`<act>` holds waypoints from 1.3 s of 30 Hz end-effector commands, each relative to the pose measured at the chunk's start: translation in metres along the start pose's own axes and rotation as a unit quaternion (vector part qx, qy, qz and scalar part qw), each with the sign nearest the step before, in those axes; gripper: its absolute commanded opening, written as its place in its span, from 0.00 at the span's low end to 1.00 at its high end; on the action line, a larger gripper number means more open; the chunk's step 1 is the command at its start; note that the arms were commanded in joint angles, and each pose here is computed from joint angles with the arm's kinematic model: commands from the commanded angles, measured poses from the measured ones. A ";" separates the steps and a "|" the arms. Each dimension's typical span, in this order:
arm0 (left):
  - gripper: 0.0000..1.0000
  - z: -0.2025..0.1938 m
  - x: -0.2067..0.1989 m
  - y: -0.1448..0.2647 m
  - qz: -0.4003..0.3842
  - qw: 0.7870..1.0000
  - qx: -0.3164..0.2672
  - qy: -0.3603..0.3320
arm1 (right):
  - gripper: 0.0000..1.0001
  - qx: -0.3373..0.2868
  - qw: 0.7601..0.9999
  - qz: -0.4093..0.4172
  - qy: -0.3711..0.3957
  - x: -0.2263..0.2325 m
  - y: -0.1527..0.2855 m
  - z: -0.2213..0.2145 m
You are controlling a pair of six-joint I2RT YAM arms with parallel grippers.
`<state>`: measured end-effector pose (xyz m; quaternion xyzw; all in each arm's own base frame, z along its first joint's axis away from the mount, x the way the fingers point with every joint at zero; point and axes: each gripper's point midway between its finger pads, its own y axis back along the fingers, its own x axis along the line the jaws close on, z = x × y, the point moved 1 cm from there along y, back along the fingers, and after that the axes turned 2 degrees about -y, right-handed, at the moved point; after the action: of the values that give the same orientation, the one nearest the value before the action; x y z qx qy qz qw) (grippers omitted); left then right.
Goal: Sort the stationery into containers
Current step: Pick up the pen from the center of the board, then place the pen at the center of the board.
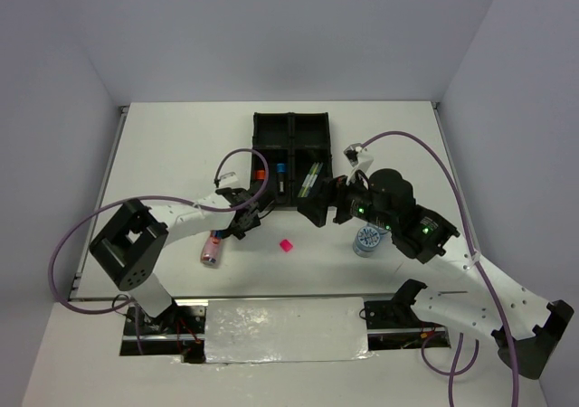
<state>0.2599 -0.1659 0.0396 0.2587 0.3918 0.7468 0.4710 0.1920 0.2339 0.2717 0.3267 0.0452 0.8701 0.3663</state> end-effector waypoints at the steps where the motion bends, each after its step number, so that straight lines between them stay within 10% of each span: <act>1: 0.71 0.008 -0.005 -0.001 0.003 0.999 -0.016 0.030 | 0.95 -0.023 0.999 0.019 0.017 0.007 0.004 0.010; 16: 0.58 -0.007 -0.012 -0.018 -0.016 0.999 -0.002 0.029 | 0.95 -0.018 0.999 0.026 0.020 0.010 -0.002 0.011; 28: 0.15 -0.045 -0.008 -0.019 -0.040 0.998 0.046 0.013 | 0.95 -0.017 0.999 0.024 0.026 0.010 -0.001 0.012; 39: 0.22 -0.108 0.009 0.045 -0.118 0.989 0.059 -0.067 | 0.96 -0.018 0.999 0.026 0.024 0.011 0.000 0.013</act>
<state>0.1849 -0.2149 0.0266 0.2354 0.4194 0.6595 0.5777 0.1922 0.2371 0.2682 0.3163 0.0571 0.8773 0.3565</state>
